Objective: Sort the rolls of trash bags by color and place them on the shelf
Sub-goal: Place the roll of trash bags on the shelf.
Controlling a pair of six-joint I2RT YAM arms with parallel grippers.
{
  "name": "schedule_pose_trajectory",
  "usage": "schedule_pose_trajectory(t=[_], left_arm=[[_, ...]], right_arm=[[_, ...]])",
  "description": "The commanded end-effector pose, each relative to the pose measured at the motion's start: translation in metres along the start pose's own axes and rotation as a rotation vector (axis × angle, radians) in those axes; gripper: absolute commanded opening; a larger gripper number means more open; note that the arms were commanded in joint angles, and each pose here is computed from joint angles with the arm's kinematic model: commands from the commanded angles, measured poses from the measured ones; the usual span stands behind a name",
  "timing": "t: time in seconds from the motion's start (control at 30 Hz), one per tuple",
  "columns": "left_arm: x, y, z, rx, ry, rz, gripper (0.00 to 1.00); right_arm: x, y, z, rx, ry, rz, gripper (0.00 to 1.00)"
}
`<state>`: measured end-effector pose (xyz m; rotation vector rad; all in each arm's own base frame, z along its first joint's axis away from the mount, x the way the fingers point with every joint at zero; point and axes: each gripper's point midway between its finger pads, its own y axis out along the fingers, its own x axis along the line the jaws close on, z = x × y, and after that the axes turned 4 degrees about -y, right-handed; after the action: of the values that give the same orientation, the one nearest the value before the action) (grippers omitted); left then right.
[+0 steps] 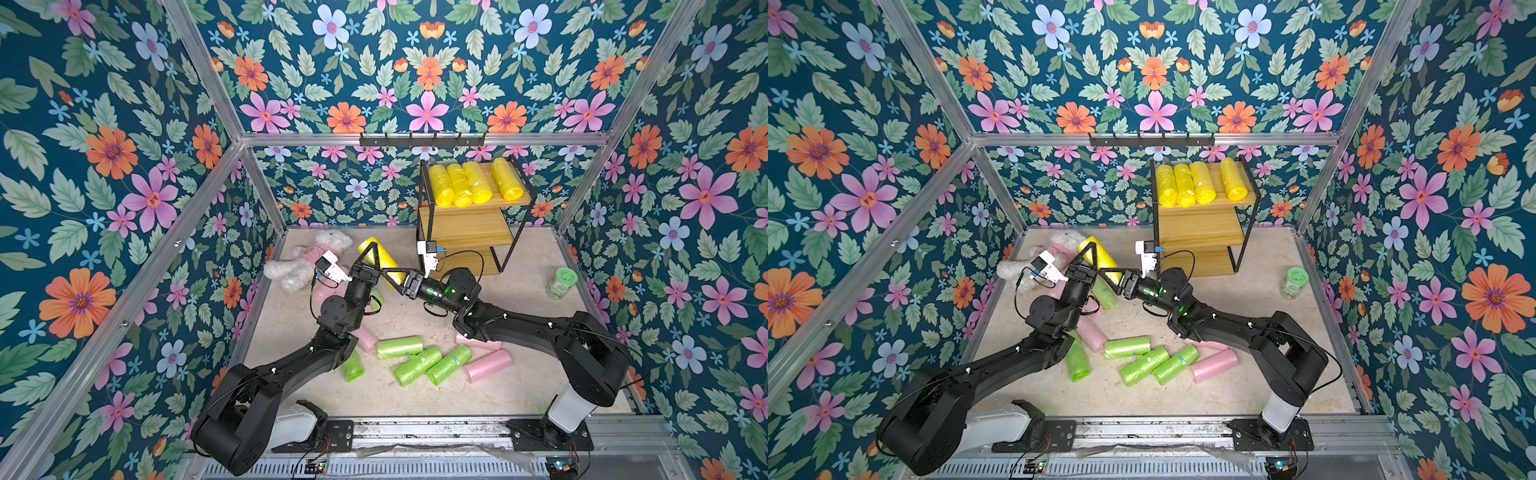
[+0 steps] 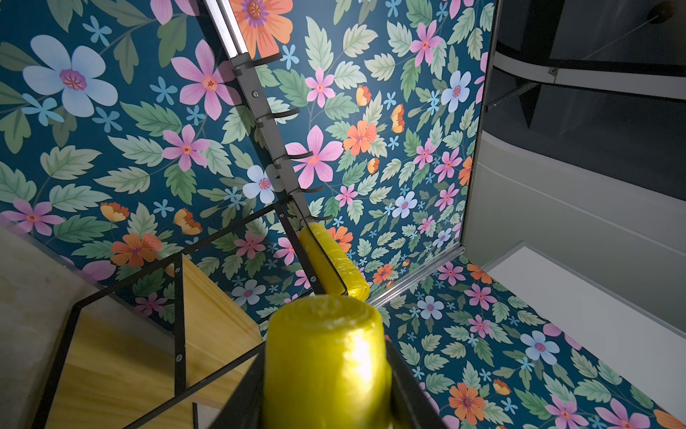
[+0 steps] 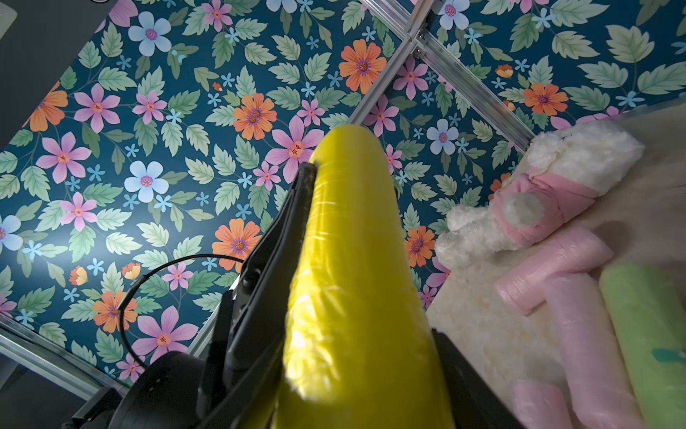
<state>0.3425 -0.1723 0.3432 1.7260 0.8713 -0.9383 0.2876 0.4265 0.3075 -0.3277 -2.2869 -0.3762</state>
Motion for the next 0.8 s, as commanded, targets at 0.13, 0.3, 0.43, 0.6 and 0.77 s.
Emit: schedule_pose_trajectory(t=[0.13, 0.3, 0.43, 0.6, 0.77], left_arm=[[-0.011, -0.002, -0.006, -0.021, -0.015, 0.045, 0.33], [-0.006, -0.003, -0.005, -0.017, -0.016, 0.022, 0.43], [0.000, -0.004, -0.003, -0.009, 0.012, -0.004, 0.59], [0.000, -0.004, -0.001, 0.018, 0.096, -0.039, 0.77], [-0.010, -0.003, 0.008, 0.101, 0.224, -0.041, 0.82]], right_arm=[[0.007, -0.005, -0.014, -0.040, -0.036, -0.009, 0.45], [0.018, -0.016, -0.034, -0.070, -0.072, -0.009, 0.40], [0.016, -0.023, -0.042, -0.065, -0.103, 0.023, 0.38], [0.010, -0.038, -0.058, -0.062, -0.158, 0.099, 0.37], [0.011, -0.059, -0.083, -0.069, -0.240, 0.181, 0.36]])
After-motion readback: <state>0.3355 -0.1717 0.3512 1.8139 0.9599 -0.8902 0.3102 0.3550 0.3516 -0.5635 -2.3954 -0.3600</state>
